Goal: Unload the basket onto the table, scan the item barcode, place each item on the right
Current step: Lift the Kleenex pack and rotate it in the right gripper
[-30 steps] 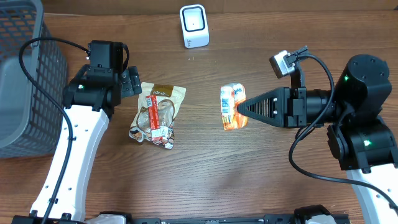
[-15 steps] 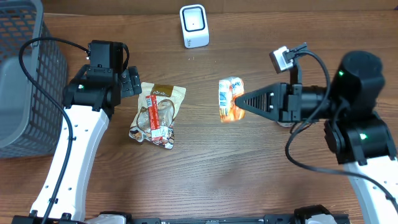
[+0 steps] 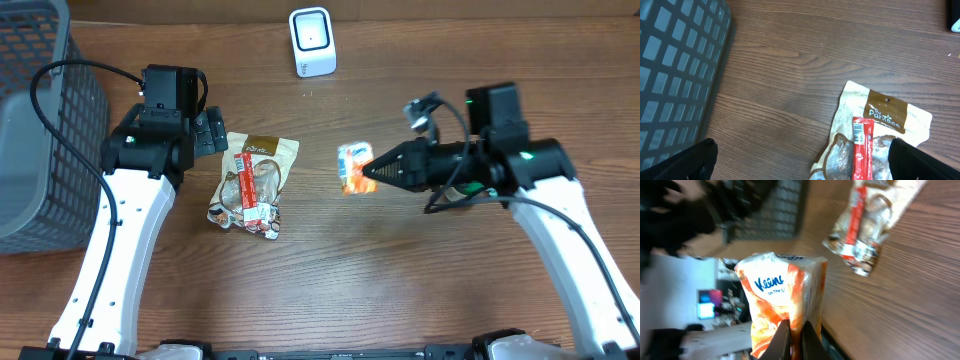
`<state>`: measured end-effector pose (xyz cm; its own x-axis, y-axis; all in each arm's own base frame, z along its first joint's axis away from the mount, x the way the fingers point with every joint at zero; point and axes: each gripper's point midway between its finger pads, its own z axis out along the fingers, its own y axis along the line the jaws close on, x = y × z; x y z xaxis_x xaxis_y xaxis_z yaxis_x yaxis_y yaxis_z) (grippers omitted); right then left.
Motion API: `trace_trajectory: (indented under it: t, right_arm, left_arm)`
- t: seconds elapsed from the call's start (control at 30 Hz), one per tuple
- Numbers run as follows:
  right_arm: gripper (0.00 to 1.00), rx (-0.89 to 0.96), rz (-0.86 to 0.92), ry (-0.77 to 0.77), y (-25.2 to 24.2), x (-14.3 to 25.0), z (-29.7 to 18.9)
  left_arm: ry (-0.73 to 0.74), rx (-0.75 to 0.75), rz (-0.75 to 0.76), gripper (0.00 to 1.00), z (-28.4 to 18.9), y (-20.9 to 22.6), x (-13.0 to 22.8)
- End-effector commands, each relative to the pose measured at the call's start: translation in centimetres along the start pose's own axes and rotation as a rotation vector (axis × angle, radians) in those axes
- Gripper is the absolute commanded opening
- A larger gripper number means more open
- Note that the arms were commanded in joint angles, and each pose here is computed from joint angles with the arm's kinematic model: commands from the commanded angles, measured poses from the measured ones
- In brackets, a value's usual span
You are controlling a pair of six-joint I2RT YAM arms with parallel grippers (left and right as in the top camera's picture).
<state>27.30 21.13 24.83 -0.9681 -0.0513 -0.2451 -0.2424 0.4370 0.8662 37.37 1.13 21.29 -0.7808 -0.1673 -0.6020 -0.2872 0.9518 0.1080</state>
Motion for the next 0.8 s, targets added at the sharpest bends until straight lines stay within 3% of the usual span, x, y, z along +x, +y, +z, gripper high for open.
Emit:
trace_trajectory:
  t: [0.0,0.13,0.53,0.77]
  right_arm:
    - [0.04,0.028,-0.175,0.067,-1.0,0.6,1.9]
    - [0.04,-0.07,-0.239,0.166,0.4,3.4,2.3]
    - [0.04,-0.028,0.074,0.306,-0.2,8.1,0.2]
    - [0.04,-0.206,-0.023,0.362,3.1,10.7,-1.0]
  left_arm:
    - [-0.025,-0.007,-0.009,1.0,-0.5,0.2,-0.7]
    - [-0.025,-0.007,-0.009,1.0,-0.5,0.2,-0.7]
    - [-0.025,-0.007,-0.009,1.0,-0.5,0.2,-0.7]
    - [-0.025,-0.007,-0.009,1.0,-0.5,0.2,-0.7]
